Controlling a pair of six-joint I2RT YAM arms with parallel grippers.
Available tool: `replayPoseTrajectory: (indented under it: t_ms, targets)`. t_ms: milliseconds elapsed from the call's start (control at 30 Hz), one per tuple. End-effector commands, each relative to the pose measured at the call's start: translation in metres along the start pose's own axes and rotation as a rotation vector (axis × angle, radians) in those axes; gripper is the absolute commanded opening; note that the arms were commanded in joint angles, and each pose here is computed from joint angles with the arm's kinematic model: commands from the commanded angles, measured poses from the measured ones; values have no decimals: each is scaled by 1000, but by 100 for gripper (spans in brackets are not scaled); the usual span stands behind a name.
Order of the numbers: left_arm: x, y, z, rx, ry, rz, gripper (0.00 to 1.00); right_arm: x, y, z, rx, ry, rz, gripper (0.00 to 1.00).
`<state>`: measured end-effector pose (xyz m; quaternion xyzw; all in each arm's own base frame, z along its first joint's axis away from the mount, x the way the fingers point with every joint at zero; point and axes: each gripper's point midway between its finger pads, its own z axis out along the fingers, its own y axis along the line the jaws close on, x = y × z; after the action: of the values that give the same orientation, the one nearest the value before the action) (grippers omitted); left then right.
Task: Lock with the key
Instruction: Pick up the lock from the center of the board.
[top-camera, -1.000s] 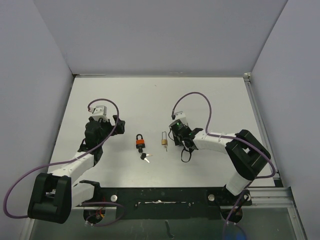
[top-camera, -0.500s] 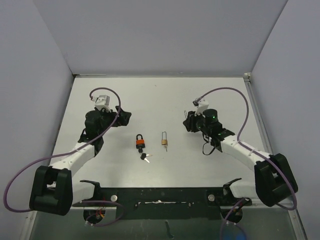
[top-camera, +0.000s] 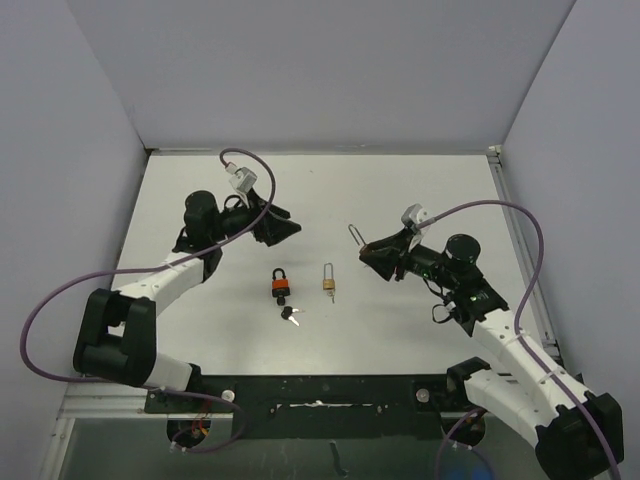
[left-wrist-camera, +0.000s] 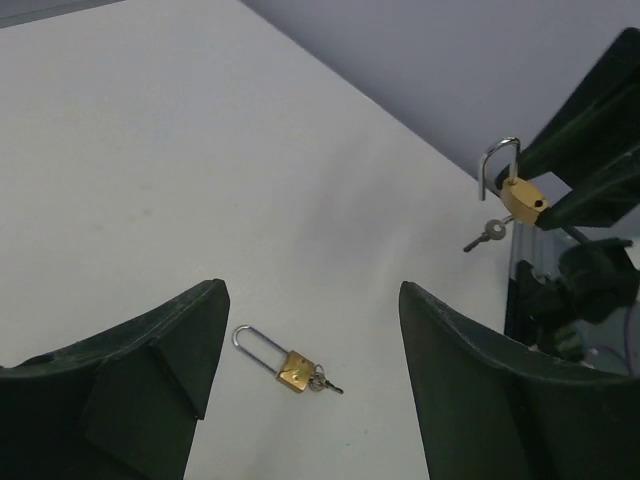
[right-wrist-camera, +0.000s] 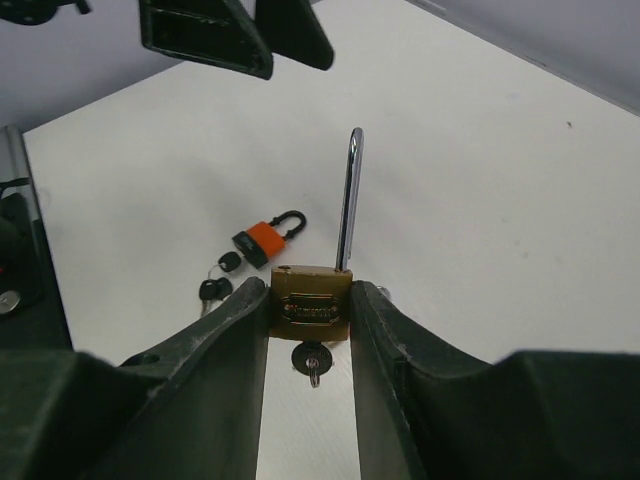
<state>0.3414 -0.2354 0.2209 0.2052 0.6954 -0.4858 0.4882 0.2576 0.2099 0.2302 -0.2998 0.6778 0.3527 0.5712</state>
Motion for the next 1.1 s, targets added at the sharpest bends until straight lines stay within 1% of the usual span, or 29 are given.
replayPoseTrajectory:
  t_ms: [0, 100, 233, 267, 333, 367, 433, 533, 567, 667, 700, 767, 867, 1067]
  targets:
    - [-23, -77, -2, 417, 36, 151, 66, -25, 38, -11, -191, -45, -64, 0]
    - [-14, -113, -9, 586, 92, 202, 64, -24, 43, -16, -205, -26, -63, 0]
    - [-11, -142, -13, 672, 137, 252, 64, -28, 51, -21, -241, -24, -70, 0]
    - [-11, -146, -12, 675, 151, 251, 63, -30, 56, -22, -263, -31, -73, 0]
    - [-12, -149, -8, 649, 156, 262, 53, -37, 63, -25, -299, -48, -78, 0]
    - [-13, -149, -5, 627, 155, 264, 51, -39, 66, -26, -313, -55, -79, 0]
    - [-14, -149, -3, 592, 155, 262, 51, -44, 72, -29, -336, -72, -88, 0]
    - [-17, -151, 1, 546, 136, 247, 54, -50, 78, -33, -361, -97, -99, 0]
    - [-19, -151, 4, 521, 125, 239, 54, -51, 80, -33, -371, -101, -97, 0]
    - [-18, -158, 8, 506, 118, 224, 45, -54, 84, -35, -393, -108, -92, 0]
    - [-16, -164, 9, 517, 120, 226, 43, -54, 84, -35, -396, -110, -92, 0]
    - [-14, -174, 8, 539, 122, 235, 42, -54, 85, -35, -397, -117, -91, 0]
    - [-11, -186, 6, 580, 132, 243, 44, -52, 84, -34, -397, -121, -83, 0]
    - [-7, -184, 9, 576, 137, 235, 44, -51, 84, -33, -395, -120, -75, 0]
